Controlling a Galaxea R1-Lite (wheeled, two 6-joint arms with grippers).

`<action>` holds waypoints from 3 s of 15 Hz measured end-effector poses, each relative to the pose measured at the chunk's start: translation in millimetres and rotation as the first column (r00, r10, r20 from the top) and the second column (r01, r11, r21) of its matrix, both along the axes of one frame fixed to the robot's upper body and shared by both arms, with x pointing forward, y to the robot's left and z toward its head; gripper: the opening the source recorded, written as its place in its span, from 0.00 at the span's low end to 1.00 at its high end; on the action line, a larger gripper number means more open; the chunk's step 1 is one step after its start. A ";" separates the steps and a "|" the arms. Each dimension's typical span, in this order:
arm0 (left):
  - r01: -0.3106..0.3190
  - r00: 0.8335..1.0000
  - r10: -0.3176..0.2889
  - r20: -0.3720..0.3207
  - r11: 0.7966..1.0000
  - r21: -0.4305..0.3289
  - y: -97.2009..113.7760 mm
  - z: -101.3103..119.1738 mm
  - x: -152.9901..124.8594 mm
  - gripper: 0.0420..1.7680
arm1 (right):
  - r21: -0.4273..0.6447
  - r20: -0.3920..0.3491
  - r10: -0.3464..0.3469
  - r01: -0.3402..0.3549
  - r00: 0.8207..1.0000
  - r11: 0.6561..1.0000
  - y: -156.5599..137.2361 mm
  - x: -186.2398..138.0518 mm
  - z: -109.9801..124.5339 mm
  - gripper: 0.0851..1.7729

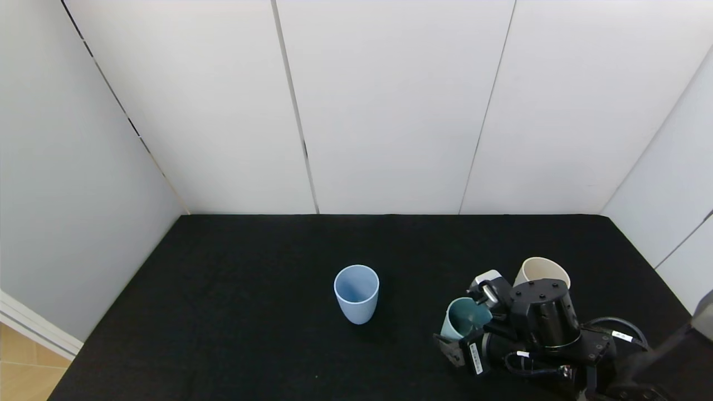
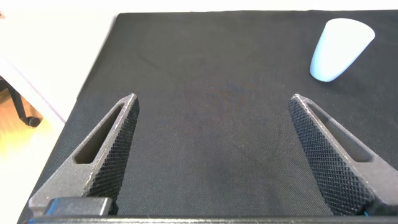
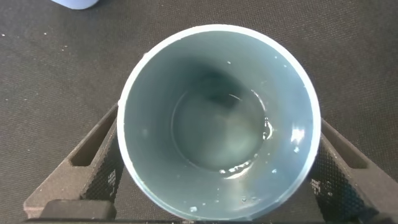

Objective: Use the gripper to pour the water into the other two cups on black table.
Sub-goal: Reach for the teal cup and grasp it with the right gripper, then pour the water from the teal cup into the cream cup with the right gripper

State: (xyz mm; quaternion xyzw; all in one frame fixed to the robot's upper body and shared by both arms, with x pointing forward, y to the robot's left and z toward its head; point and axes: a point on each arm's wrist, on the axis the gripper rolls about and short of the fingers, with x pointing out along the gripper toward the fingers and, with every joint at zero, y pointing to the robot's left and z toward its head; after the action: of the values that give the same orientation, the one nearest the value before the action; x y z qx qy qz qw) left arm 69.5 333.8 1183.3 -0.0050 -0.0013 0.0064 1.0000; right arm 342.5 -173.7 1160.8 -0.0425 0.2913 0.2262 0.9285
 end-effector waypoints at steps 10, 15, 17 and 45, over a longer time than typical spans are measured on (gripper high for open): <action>0.000 1.000 0.000 0.000 1.000 0.000 0.0 0.0 0.0 0.97 | -0.001 0.003 -0.004 0.004 1.000 1.000 -0.7 1.6 -2.0 0.67; 0.001 1.000 -0.001 0.000 1.000 0.000 0.0 0.0 0.0 0.97 | 0.010 0.021 -0.012 0.011 1.000 1.000 -2.6 3.2 4.2 0.67; 0.000 1.000 0.000 0.000 1.000 0.000 0.0 0.0 0.0 0.97 | 0.000 0.061 -0.010 0.010 0.998 1.000 -6.5 6.7 16.5 0.67; 0.000 1.000 0.000 0.000 1.000 0.000 0.0 0.0 0.0 0.97 | -0.449 0.249 -0.153 0.254 0.956 0.856 -162.1 -17.3 168.2 0.66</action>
State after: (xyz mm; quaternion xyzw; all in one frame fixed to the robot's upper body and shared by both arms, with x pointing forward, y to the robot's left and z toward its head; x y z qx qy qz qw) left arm 69.5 333.8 1183.3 -0.0052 -0.0012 0.0064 1.0000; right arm 325.2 -335.8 1329.0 -0.2613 0.2439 0.0420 0.9330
